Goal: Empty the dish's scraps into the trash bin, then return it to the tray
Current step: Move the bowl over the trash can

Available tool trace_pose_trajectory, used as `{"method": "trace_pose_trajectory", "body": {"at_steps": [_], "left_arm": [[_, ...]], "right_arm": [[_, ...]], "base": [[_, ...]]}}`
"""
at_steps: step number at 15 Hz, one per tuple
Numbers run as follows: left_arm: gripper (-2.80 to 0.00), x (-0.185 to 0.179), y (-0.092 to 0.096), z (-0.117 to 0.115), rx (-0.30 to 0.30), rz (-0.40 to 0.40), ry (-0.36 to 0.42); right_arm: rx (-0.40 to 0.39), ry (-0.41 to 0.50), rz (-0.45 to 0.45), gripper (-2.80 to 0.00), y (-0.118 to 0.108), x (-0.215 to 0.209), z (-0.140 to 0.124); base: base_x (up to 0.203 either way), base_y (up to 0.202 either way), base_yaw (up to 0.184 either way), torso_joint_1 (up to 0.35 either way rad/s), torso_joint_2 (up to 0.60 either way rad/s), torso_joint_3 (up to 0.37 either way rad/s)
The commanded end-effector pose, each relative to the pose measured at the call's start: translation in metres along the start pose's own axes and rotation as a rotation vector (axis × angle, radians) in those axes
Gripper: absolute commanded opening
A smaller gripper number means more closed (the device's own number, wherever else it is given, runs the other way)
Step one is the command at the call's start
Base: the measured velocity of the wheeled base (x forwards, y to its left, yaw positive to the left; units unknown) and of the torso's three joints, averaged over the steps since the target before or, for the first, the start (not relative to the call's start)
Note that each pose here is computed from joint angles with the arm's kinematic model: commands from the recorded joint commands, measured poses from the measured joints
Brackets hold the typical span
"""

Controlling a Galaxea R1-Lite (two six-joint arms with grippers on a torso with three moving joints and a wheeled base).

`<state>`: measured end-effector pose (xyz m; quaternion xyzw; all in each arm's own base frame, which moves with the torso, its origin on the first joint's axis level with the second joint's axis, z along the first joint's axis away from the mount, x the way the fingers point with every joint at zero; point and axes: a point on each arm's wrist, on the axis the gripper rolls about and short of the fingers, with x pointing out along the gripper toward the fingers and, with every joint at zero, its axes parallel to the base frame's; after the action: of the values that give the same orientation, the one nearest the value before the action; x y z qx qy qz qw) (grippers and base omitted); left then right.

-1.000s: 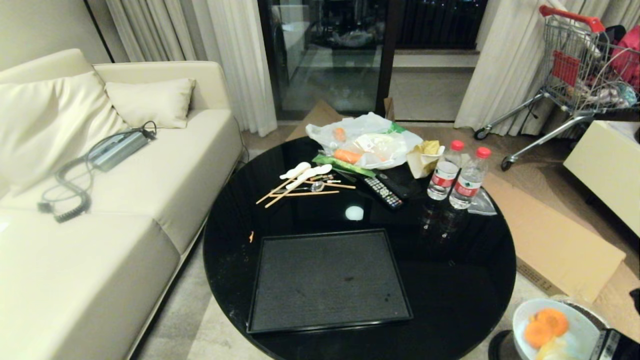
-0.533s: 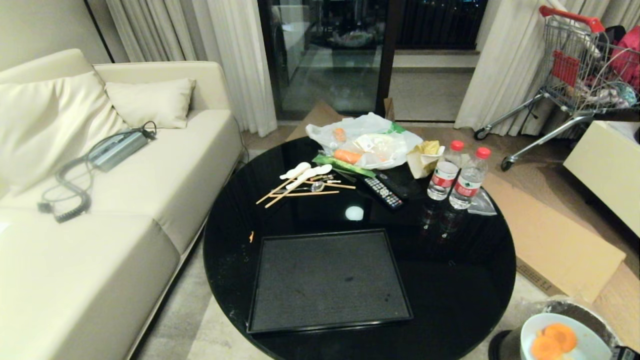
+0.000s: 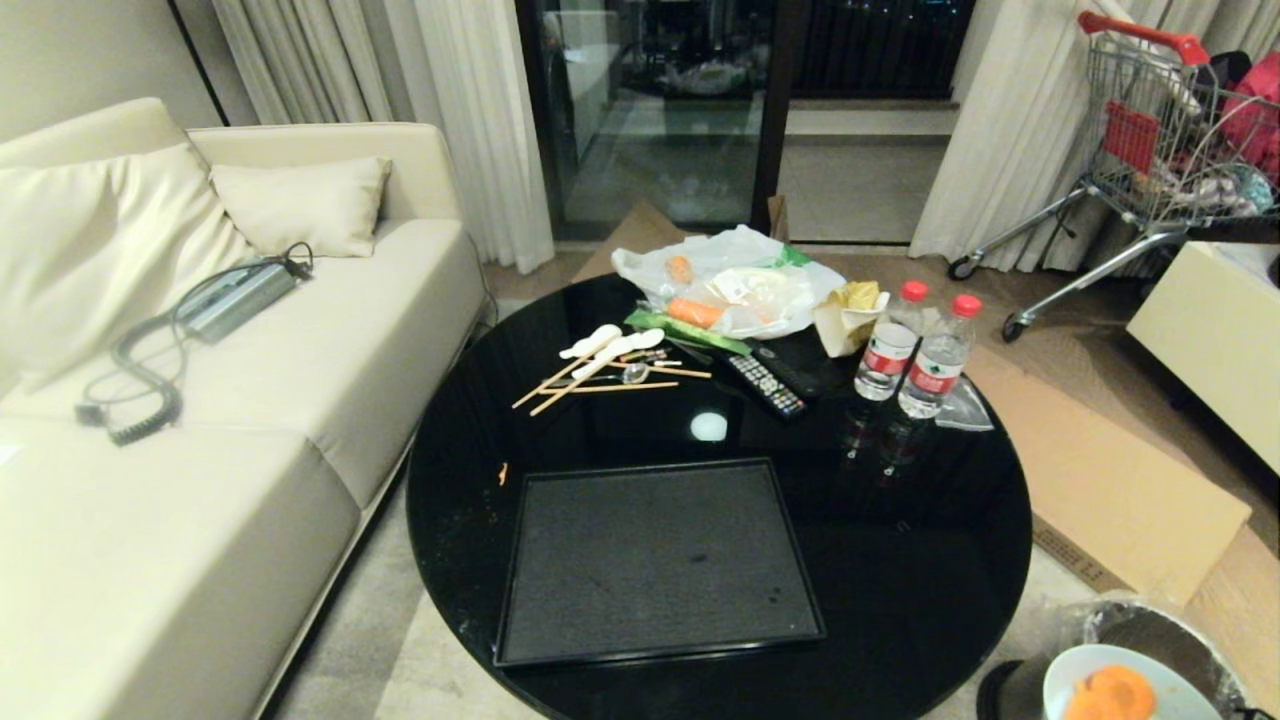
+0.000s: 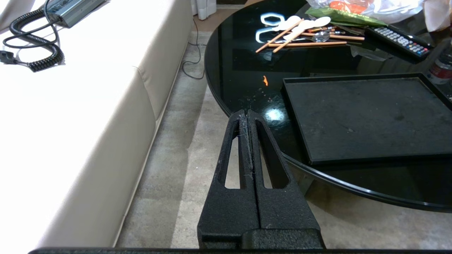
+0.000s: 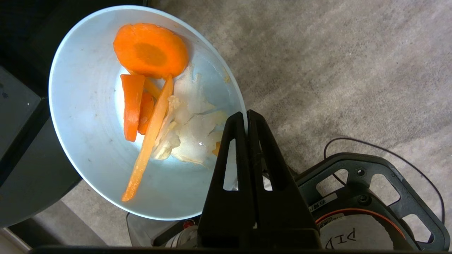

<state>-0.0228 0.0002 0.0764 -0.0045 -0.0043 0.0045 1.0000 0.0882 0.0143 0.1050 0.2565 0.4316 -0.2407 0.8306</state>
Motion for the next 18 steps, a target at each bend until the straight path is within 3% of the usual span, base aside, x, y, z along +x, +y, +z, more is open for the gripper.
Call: {"method": "trace_pose_trajectory", "body": {"at_steps": [1, 12, 18], "left_arm": [[-2.8, 0.0, 0.0, 0.0, 0.0, 0.0, -0.001], [-2.8, 0.0, 0.0, 0.0, 0.0, 0.0, -0.001], [-2.8, 0.0, 0.0, 0.0, -0.002, -0.001, -0.001]], "right_arm": [[0.003, 0.017, 0.004, -2.8, -0.0005, 0.0007, -0.0011], [-0.005, 0.046, -0.006, -2.8, -0.0074, 0.0035, -0.0081], [0.029, 0.051, -0.012, -2.8, -0.0075, 0.0051, -0.009]], "base": [[0.0, 0.0, 0.0, 0.0, 0.0, 0.0], [0.0, 0.0, 0.0, 0.0, 0.0, 0.0], [0.0, 0.0, 0.0, 0.0, 0.0, 0.0]]}}
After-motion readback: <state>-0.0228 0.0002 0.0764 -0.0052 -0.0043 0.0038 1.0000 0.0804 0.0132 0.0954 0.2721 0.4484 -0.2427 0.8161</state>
